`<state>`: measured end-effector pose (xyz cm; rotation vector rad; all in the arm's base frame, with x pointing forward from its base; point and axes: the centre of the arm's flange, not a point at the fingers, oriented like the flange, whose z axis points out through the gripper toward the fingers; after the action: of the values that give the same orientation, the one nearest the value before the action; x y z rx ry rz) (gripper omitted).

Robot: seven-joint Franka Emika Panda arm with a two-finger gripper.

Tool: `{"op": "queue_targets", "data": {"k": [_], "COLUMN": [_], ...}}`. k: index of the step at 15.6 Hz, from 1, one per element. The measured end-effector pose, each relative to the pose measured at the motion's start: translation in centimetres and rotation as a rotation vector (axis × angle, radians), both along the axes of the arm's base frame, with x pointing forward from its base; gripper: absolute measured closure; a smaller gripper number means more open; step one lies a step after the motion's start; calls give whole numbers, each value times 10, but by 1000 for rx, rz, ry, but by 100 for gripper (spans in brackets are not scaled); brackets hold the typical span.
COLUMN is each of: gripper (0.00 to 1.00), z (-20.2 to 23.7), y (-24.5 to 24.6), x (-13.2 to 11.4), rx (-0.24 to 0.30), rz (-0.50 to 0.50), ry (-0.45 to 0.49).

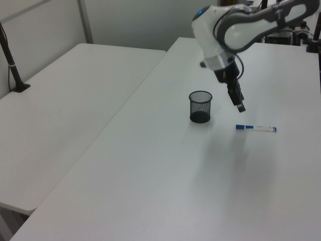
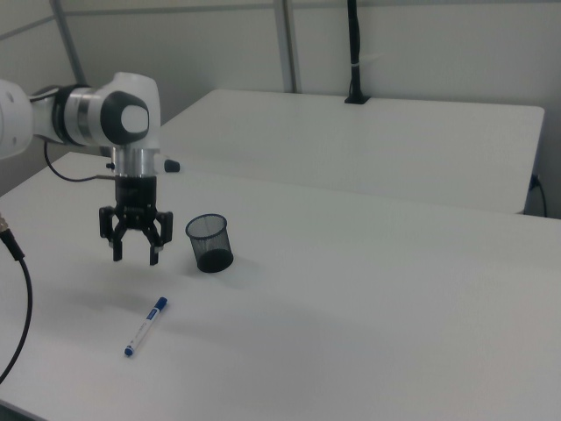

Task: Insert the marker
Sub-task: 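Move the gripper down over the blue-capped white marker, then close the gripper on the marker near its blue cap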

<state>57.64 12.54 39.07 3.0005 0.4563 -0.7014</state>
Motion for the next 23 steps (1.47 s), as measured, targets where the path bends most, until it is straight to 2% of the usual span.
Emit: {"op": "queue_targets", "data": {"k": [2,3,5,7,15,23], "gripper": [29,29,41,44,44,44], "z": [-15,-19,-27,-34,-66,-80], "y": [2,2,3,4,20,6], "x": [1,2,3,5,3,11], "rx": [-1,-1,0,1,-53,-89], "rz": [11,16,20,25,125,152], "ry": [25,32,36,39,71,59]}}
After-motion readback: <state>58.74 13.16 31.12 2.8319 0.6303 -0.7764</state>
